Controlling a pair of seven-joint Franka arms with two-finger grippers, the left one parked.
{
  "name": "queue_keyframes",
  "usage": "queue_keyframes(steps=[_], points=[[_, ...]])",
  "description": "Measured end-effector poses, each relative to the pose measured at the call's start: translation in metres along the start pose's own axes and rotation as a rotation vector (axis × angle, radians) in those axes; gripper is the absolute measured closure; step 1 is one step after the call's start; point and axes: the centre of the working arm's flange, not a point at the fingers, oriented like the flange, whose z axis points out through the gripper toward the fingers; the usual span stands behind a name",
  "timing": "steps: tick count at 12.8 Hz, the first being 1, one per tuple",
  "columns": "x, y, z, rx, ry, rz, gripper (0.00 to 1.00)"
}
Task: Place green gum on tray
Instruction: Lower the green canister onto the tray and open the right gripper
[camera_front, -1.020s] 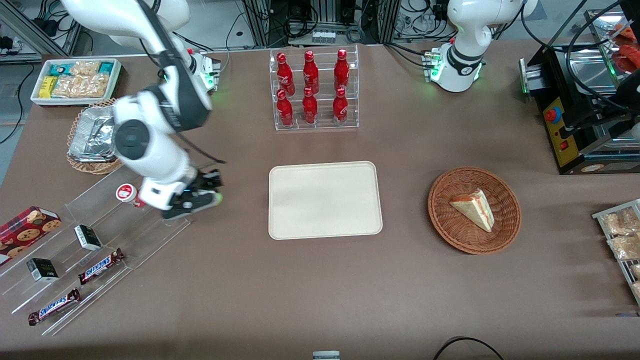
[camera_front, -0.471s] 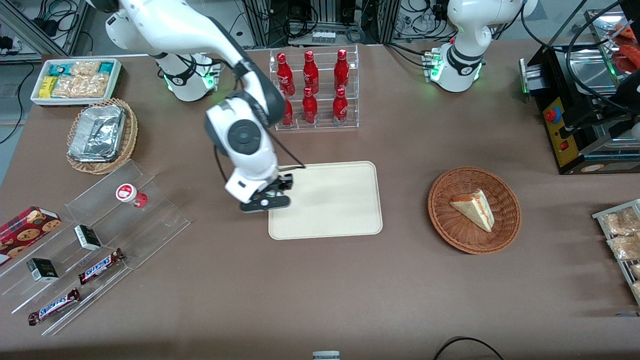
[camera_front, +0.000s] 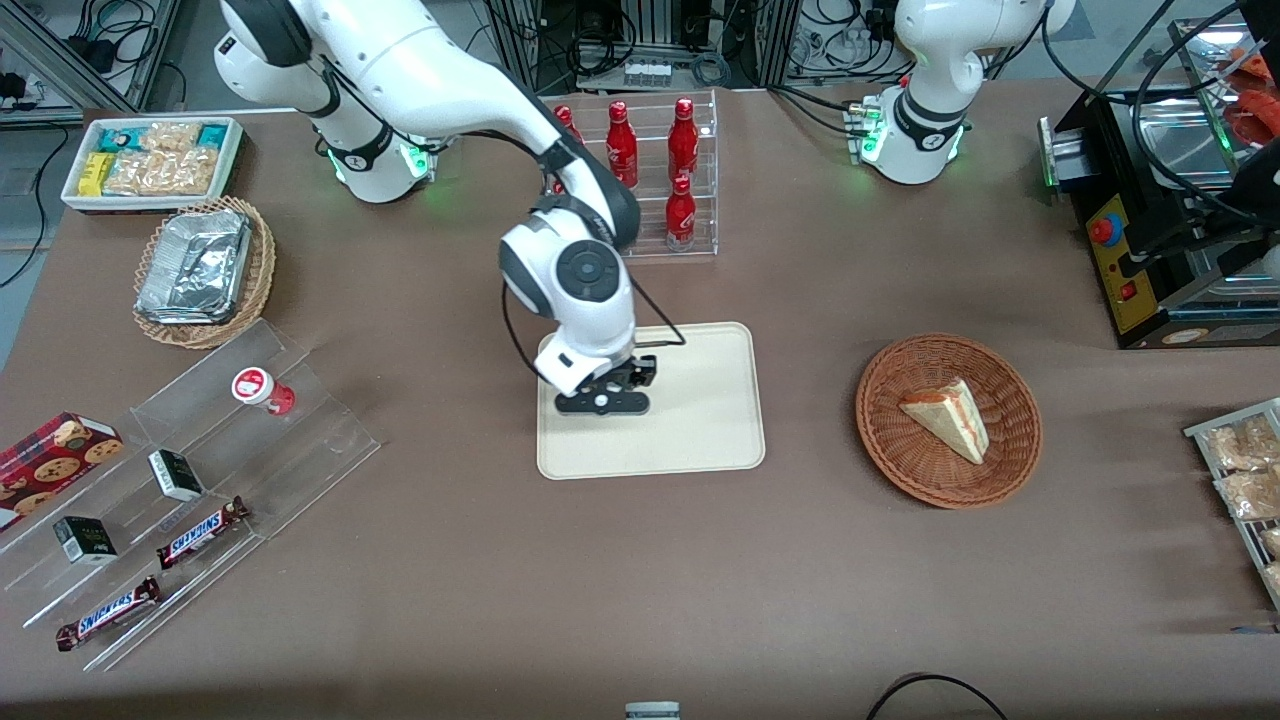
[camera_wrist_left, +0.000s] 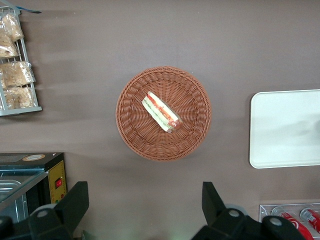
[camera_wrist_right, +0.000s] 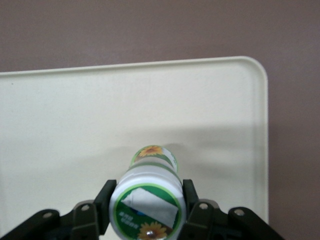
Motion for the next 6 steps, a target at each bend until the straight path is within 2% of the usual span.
queue_keyframes(steps=[6], points=[[-0.01,-0.017,0.036,0.012,0.019,0.043,0.41]])
